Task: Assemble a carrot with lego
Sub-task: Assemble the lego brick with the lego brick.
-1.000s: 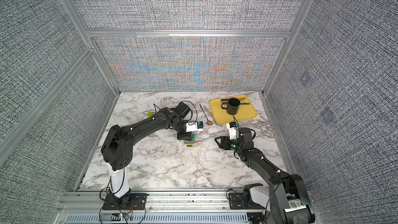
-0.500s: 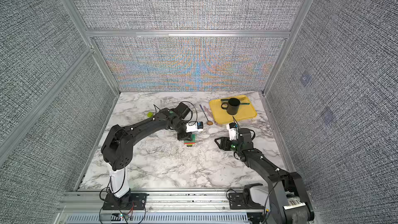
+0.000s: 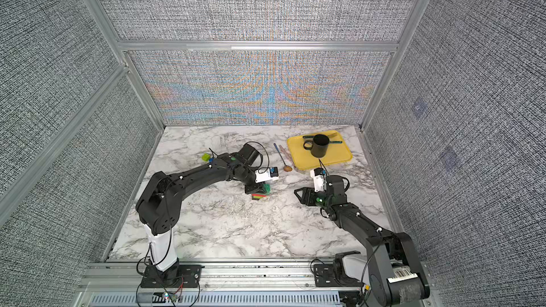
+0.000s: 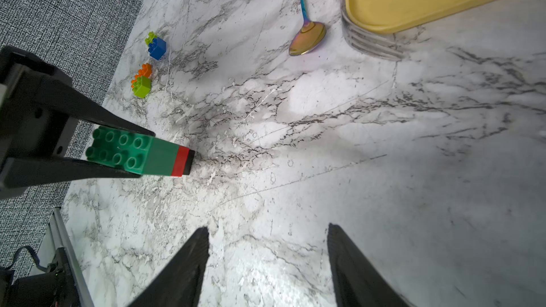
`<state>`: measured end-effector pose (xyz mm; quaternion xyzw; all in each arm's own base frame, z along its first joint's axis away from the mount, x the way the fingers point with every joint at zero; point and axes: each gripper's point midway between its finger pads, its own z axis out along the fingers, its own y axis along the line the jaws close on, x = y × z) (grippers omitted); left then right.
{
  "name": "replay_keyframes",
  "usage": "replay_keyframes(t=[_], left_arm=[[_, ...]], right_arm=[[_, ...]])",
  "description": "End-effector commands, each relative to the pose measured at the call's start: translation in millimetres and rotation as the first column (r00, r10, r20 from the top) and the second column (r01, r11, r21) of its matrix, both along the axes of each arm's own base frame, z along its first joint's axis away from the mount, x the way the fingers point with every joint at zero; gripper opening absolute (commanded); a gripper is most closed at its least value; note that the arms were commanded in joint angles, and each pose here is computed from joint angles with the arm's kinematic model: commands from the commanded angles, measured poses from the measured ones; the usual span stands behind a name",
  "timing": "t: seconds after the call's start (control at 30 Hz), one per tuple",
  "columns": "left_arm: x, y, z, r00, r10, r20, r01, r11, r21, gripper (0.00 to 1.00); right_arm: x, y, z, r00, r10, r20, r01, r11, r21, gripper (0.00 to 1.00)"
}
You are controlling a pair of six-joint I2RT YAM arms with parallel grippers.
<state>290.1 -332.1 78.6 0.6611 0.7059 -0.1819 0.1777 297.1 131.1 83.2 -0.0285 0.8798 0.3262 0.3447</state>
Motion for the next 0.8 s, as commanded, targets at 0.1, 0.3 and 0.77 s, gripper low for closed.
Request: replay_keyframes(t=[0.1, 0.3, 0.77], left_arm=[[-13, 43, -7, 0.996, 0.058, -0.061, -0.047, 0.985, 0.168, 0.3], [-14, 29, 6, 0.996, 0.049, -0.07, -0.044, 0.996, 0.075, 0.26], [3, -34, 38, 1.0, 0.0, 0.018, 0.006, 0.946, -0.325, 0.25]], right_arm=[[5, 1, 5, 1.0, -0.003, 0.024, 0.003, 1.0, 0.002, 0.65], [6, 1, 4, 1.0, 0.0, 0.019, 0.0, 1.0, 0.002, 0.65], [6, 2, 0, 1.0, -0.001, 0.013, 0.001, 1.0, 0.0, 0.65]])
